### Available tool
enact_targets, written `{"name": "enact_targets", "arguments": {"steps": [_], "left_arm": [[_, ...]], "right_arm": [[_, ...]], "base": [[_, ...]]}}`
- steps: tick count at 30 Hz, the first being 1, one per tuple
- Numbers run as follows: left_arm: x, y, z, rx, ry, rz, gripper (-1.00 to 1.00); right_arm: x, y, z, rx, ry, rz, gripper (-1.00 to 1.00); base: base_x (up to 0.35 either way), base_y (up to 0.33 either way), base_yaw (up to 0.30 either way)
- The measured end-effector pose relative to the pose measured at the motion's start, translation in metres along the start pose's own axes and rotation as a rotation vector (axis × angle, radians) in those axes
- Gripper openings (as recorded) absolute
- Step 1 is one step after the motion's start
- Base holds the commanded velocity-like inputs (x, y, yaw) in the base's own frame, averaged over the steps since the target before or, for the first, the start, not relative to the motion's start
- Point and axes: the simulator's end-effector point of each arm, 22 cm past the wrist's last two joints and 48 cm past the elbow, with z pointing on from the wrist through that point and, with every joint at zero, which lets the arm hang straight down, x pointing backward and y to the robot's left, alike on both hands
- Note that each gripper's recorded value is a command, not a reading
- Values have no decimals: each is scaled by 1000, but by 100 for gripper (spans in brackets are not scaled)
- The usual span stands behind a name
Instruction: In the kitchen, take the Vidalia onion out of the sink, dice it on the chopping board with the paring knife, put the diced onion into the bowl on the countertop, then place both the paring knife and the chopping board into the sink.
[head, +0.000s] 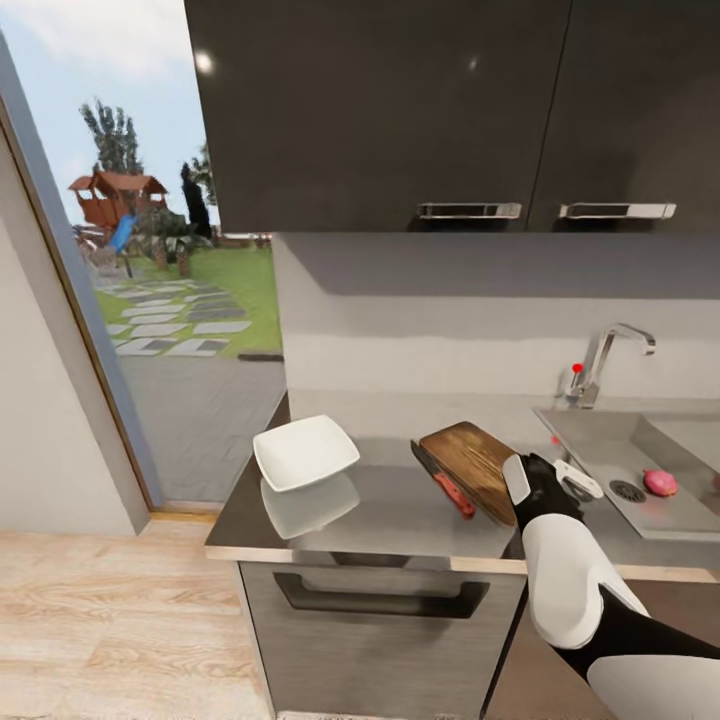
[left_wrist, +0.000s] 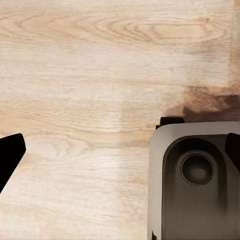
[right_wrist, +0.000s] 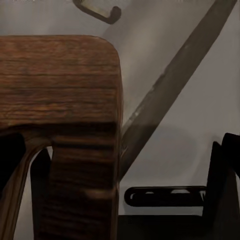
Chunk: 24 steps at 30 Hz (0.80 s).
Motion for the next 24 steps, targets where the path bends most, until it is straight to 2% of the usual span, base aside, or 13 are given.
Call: {"name": "enact_targets", "arguments": {"steps": [5, 6, 8, 24], "left_arm": [[1, 0, 0, 0, 2, 0, 100], [1, 0, 0, 0, 2, 0, 100], [1, 0, 0, 0, 2, 0, 100], [3, 0, -1, 0, 7, 1, 100]], "right_arm": [[-1, -1, 0, 1, -6, 4, 100], [-1, -1, 0, 1, -10, 7, -100], [-2, -7, 2, 12, -22, 15, -100], [-3, -6, 3, 12, -30, 19, -100]], "base": [[0, 0, 0], [0, 0, 0], [0, 0, 0], [0, 0, 0]]}}
